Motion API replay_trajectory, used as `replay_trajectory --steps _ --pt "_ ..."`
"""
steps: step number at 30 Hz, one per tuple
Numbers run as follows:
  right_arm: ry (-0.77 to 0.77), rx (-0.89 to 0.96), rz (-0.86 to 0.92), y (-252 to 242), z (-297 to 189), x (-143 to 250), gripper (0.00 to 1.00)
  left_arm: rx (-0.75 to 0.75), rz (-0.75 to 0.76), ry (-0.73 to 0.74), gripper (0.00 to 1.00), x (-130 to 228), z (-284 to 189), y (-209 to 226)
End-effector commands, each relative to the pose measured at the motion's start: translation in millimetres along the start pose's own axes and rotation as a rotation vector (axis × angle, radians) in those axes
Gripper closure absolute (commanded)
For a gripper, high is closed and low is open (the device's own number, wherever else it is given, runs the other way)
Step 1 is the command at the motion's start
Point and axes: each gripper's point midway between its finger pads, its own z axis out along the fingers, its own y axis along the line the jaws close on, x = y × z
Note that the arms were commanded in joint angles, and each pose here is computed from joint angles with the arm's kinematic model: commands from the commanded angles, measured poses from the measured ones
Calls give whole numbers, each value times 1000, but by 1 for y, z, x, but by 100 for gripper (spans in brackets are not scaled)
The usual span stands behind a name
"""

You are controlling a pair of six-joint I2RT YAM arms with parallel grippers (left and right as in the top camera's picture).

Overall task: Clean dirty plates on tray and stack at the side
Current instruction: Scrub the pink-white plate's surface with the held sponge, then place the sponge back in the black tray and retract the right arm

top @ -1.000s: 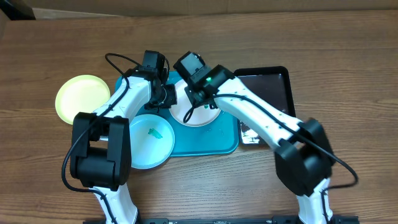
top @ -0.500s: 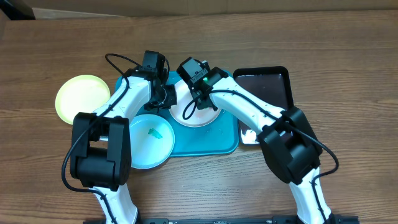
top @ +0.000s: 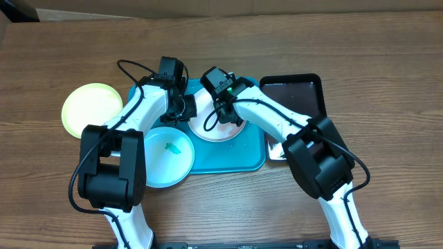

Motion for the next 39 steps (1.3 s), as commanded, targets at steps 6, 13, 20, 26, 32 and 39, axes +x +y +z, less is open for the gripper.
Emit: replay_trajectory --steps 6,13,20,26,32,39 --pt "168 -250 0 50 10 38 95 4 9 -6 96 1 -6 -3" --pt "203 -347 3 66 4 43 95 6 10 -11 96 0 -6 -4" --pt "194 -575 0 93 -20 28 96 6 11 -13 96 0 -6 -4" --pt "98 -835 -3 85 -88 -24 96 2 28 -13 96 0 -6 -3" --pt "22 -792 90 15 -130 -52 96 0 28 -7 96 1 -6 -3" --pt "139 -494 215 -87 -113 -20 96 3 28 -15 94 -1 -6 -3"
